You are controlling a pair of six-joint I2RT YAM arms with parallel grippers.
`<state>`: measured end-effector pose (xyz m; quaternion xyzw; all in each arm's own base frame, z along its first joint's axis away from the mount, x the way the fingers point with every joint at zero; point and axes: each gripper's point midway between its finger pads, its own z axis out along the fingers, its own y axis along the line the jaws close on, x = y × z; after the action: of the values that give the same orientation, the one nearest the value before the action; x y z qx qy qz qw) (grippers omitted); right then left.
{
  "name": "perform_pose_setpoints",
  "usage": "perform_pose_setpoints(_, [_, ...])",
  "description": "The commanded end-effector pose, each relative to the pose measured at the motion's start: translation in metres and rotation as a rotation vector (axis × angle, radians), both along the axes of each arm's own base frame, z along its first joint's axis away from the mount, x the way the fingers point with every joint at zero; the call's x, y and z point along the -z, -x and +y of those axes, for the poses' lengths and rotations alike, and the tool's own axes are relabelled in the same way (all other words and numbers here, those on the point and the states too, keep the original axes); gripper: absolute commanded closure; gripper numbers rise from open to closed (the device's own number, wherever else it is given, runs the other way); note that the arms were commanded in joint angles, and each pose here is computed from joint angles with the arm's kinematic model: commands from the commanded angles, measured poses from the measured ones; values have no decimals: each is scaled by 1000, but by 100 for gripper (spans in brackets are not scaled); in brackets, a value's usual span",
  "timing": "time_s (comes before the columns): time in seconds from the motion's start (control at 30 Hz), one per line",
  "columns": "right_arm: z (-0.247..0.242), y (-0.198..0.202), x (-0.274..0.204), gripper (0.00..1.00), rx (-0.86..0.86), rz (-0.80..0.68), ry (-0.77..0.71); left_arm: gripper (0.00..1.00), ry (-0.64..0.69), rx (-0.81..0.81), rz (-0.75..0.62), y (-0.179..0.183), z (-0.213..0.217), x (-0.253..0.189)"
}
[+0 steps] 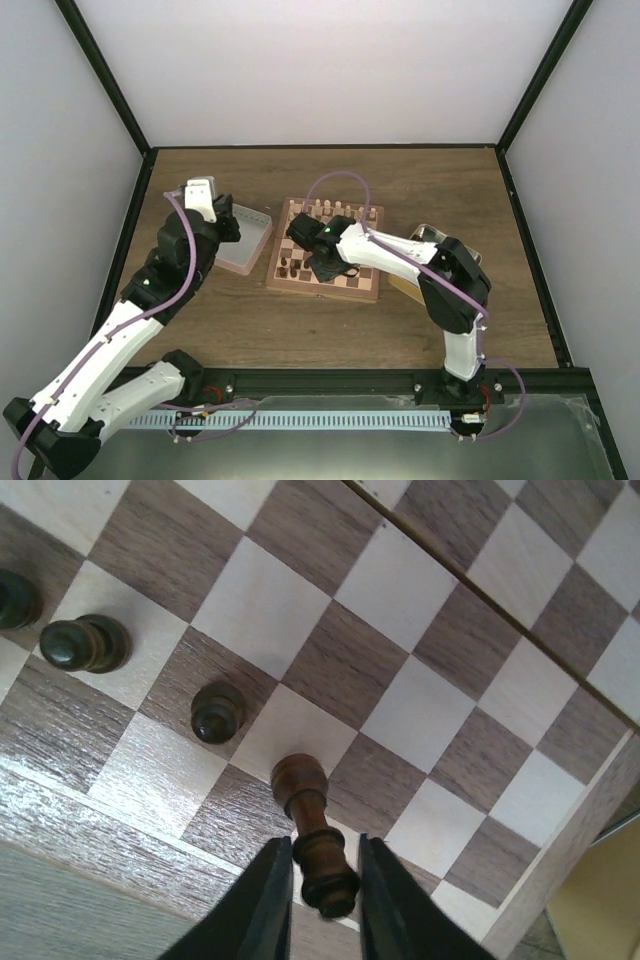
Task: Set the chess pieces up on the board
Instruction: Place the chess piece on the chessboard.
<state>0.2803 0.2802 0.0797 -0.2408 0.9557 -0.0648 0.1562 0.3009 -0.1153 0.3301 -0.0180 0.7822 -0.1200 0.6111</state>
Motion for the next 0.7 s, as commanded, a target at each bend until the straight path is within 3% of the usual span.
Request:
perform_pose_setpoints(0.0, [9,-8,-9,75,10,-24,-7,96,-1,-55,-39,1,12,-7])
perform_pose_setpoints(0.17, [10,-14,-27,52,41,-75,-43,96,2,-63,-34,1,14,-5])
perform_pose_setpoints(0.5, [6,-23,-38,52,186,-129,-208,96,4,-51,-27,0,11,-2])
perform_pose_setpoints(0.67, [0,-25,-25,57,250,-113,-255,96,4,-44,-22,-1,9,0])
